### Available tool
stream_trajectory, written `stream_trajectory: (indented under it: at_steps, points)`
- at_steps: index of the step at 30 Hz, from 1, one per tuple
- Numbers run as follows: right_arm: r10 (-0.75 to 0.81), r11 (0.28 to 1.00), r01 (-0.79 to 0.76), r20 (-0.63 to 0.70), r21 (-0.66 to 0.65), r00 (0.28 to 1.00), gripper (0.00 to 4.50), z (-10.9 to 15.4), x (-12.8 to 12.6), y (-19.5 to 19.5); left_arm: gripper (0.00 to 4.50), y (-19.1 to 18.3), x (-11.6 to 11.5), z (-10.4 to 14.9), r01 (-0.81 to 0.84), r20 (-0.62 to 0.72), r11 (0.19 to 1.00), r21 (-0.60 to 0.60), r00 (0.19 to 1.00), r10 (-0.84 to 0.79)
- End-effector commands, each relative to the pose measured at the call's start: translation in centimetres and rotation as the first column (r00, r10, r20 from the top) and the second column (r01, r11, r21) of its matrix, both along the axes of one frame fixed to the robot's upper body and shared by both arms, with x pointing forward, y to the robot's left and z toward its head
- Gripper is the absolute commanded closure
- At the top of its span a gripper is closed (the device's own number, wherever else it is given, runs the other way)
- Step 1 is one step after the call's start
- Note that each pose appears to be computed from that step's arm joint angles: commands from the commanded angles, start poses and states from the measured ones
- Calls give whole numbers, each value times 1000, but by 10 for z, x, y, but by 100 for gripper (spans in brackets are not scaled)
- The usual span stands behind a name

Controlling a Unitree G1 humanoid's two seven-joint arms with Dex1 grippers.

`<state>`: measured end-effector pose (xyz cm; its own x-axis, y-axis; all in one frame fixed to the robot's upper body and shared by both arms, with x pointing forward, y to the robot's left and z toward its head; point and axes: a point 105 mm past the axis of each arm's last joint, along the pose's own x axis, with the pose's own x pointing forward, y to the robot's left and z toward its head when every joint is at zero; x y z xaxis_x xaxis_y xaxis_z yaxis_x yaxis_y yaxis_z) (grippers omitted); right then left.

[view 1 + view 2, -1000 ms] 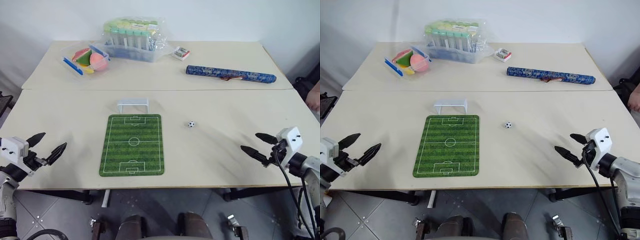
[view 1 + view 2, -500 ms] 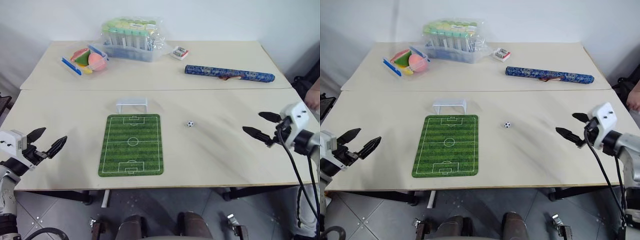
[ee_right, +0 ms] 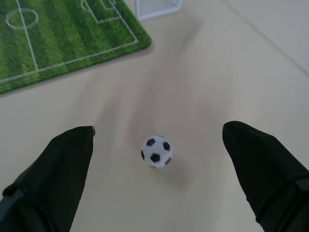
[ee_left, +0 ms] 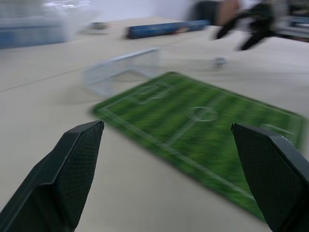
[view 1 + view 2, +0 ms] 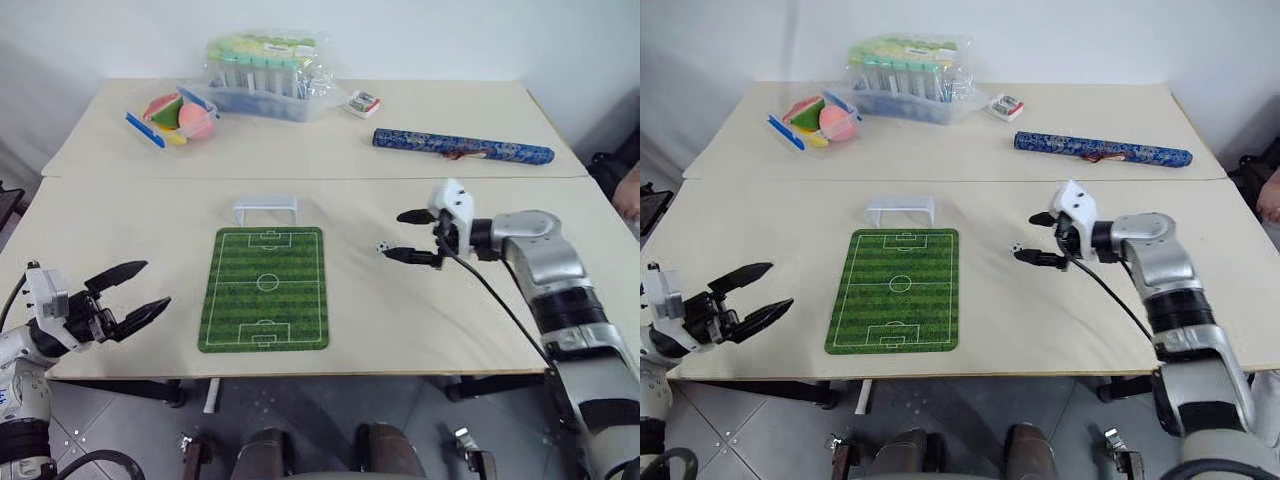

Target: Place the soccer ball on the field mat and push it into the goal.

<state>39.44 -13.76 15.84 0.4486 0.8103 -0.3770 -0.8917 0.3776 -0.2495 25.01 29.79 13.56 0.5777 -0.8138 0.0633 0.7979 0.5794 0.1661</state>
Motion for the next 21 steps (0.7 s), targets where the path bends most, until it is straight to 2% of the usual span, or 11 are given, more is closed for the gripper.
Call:
stream_trajectory:
  at_steps: [1,10,13,21]
  points:
    - [24,999,-24,-6,-48,1000,4,-11,9,7,0,5,-21,-11,85,-27,996,40,996,-84]
    - [28,996,-30,-26,-87,999,4,-24,17,12,0,15,-33,-11,71,-17,997,42,997,-70]
    - [29,995,-31,-31,-89,999,64,-27,17,12,0,16,-34,-9,60,-16,998,22,998,-60]
    - [18,998,-19,-3,-68,1000,319,-21,19,9,0,16,-36,-8,61,-22,998,10,998,-61]
